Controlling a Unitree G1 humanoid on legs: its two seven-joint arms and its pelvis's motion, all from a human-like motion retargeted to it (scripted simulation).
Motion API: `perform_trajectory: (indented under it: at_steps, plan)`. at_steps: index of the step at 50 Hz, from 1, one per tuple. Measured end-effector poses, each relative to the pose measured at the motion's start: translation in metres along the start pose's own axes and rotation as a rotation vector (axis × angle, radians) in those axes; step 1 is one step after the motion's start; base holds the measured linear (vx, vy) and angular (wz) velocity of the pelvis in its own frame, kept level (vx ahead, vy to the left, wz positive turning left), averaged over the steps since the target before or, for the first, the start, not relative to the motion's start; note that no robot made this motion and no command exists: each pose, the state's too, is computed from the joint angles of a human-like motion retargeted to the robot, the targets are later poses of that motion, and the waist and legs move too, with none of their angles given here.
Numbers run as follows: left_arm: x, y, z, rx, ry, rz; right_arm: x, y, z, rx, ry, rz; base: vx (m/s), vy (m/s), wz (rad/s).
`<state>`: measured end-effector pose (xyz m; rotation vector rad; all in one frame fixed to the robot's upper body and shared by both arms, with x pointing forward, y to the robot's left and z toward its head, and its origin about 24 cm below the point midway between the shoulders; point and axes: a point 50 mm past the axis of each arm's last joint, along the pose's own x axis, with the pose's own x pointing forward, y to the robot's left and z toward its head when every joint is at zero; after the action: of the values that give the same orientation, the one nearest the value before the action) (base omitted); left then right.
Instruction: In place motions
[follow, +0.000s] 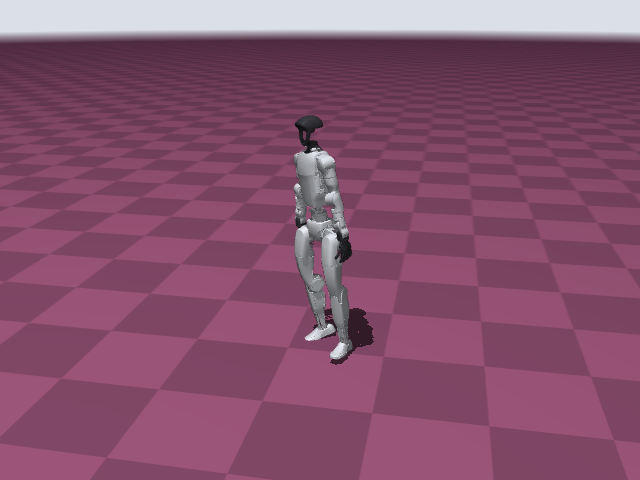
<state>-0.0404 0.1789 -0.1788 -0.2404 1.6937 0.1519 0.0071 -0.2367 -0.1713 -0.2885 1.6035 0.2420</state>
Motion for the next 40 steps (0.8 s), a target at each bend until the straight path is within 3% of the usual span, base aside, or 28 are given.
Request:
perform_trajectory:
  at_steps: [7,17,40]
  plan:
    - [-0.002,0.01,0.008,-0.029,-0.036,0.021,0.003,0.017,0.011,0.026,-0.032,0.043,0.19,0.07,-0.03]
    - [-0.003,0.01,0.011,-0.118,-0.035,0.003,0.003,0.019,0.03,-0.165,-0.074,0.049,0.12,0.05,0.13]
    - [-0.005,0.023,0.004,-0.083,0.004,0.04,0.001,0.011,0.028,-0.122,-0.07,0.037,0.11,0.05,0.07]
